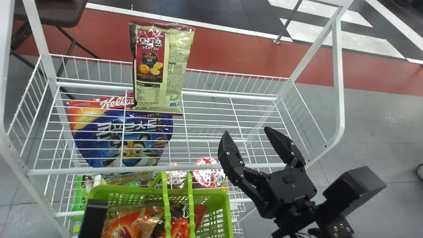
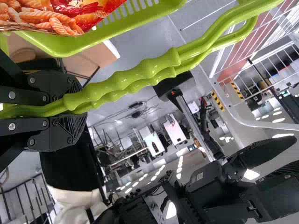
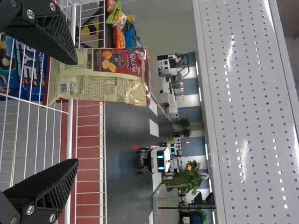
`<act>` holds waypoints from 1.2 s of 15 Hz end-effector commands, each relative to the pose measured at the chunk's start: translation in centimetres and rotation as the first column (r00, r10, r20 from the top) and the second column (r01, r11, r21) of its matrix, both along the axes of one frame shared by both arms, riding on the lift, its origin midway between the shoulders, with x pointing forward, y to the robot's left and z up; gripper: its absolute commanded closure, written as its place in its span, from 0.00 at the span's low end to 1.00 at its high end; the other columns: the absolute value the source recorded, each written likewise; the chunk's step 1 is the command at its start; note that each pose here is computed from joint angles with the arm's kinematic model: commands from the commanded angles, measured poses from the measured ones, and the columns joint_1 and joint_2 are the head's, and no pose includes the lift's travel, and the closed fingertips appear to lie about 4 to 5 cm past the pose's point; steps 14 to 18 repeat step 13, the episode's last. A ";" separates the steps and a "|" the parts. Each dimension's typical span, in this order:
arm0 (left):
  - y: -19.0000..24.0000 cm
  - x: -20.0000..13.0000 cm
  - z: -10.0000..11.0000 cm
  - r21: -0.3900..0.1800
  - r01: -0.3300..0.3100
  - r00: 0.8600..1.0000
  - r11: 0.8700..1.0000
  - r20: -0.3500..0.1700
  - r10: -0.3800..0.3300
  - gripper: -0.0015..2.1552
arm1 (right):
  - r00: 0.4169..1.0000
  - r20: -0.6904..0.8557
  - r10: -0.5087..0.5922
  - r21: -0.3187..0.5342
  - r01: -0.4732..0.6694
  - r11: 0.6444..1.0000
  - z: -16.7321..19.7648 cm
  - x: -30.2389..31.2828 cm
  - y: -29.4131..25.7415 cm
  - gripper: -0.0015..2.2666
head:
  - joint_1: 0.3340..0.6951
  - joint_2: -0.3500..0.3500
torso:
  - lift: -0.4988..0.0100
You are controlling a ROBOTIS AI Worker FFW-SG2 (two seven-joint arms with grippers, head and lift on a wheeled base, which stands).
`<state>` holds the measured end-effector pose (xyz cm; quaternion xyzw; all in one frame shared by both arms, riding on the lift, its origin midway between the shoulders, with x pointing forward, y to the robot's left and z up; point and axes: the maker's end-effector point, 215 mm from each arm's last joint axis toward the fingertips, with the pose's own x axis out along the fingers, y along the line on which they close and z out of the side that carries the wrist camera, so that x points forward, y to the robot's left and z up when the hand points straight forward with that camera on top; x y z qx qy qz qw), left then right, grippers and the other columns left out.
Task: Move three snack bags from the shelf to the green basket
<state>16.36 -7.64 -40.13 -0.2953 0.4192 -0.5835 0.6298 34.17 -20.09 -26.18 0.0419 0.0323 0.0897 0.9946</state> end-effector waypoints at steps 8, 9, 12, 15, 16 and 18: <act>0.0 0.0 0.0 0.000 0.000 1.000 1.000 0.001 0.000 0.77 | 1.000 0.006 0.003 0.001 -0.003 1.000 0.3 0.0 0.1 0.03 | 1.00 0.00 | 0.89; 0.0 0.0 0.0 0.000 0.000 1.000 1.000 0.001 0.000 0.77 | 1.000 0.006 0.002 -0.001 -0.002 1.000 0.3 0.0 0.0 0.03 | 1.00 0.00 | 0.89; 0.0 0.1 0.1 -0.001 0.000 1.000 1.000 0.004 0.000 0.77 | 1.000 0.008 0.002 -0.001 -0.002 1.000 0.4 0.0 0.0 0.03 | 1.00 0.00 | 0.89; 0.0 0.0 0.1 -0.001 0.000 1.000 1.000 0.003 0.000 0.77 | 1.000 0.008 0.002 -0.001 -0.002 1.000 0.4 0.0 0.0 0.03 | 1.00 0.00 | 0.89; 0.0 0.0 0.1 -0.001 0.000 1.000 1.000 0.003 0.000 0.77 | 1.000 0.008 0.002 -0.001 -0.002 1.000 0.4 0.0 0.0 0.03 | 1.00 0.00 | 0.89; 0.0 0.0 0.1 -0.001 0.000 1.000 1.000 0.003 0.000 0.77 | 1.000 0.008 0.002 -0.001 -0.002 1.000 0.4 0.0 0.0 0.03 | 1.00 0.00 | 0.89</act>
